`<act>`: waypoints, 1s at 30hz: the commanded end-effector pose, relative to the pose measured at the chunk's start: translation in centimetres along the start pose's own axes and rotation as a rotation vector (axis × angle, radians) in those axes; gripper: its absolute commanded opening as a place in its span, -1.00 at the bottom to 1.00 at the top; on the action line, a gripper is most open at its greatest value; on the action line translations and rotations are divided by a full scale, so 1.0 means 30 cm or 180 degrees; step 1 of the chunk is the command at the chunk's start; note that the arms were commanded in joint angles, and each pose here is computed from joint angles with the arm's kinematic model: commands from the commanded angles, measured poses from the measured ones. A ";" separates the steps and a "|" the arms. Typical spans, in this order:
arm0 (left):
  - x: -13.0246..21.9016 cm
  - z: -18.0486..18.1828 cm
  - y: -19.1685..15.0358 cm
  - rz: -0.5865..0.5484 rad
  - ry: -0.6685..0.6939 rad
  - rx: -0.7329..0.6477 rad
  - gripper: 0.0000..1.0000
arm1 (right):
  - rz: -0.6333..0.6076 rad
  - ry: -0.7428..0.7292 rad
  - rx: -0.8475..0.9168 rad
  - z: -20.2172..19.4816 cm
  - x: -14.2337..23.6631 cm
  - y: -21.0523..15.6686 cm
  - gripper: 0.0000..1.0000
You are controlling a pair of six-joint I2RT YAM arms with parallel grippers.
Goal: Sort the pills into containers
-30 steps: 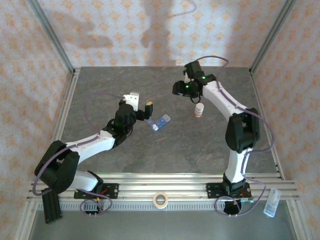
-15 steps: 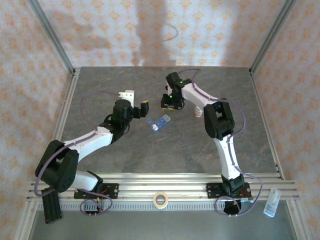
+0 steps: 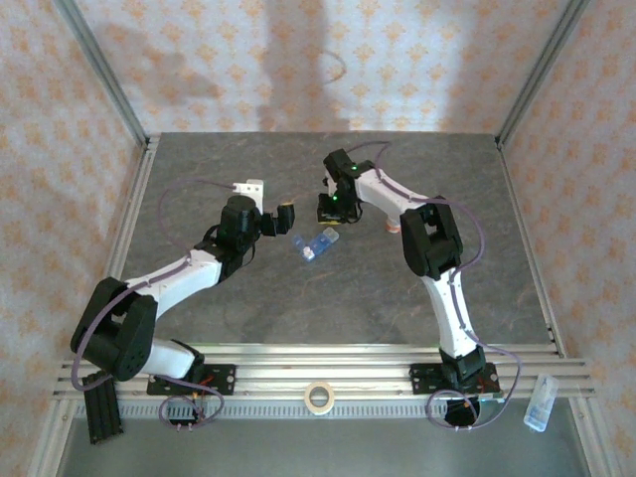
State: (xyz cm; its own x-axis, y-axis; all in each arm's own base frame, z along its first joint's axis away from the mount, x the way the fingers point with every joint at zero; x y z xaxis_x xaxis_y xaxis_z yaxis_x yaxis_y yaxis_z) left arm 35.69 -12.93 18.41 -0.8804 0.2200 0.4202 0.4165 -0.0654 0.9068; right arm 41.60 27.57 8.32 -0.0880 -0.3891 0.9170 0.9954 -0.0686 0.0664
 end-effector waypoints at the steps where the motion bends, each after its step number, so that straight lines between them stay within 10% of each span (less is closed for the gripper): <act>1: -0.015 -0.004 0.026 -0.0048 -0.0067 0.0097 1.00 | 0.0058 -0.0094 0.0026 -0.018 0.030 -0.044 -0.55; 23: -0.049 -0.017 0.040 -0.0094 -0.0186 0.0194 1.00 | 0.0188 -0.0045 0.0075 -0.067 0.079 -0.339 -0.54; 30: -0.064 -0.017 0.039 -0.0054 -0.0196 0.0195 1.00 | -0.0347 -0.0151 0.0135 -0.073 0.200 -0.319 0.18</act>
State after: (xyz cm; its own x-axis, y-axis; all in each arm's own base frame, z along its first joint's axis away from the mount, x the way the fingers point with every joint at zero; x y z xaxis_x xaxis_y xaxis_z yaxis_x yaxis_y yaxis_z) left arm 36.78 -13.91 17.38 -0.8554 0.2695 0.4423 0.4517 -0.0297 0.8917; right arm 30.52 24.55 9.99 -0.0733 -0.3463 0.9352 0.9973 -0.0355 0.0650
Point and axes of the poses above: each hand's point on the last joint's axis, 136 mm out from that joint toward the fingers, its own x axis back along the fingers, its own z axis along the line the jaws close on, y = z × x, the point moved 5 cm from there along x, back along the fingers, and after that the axes turned 11 degrees about -x, right-handed, at the moved point
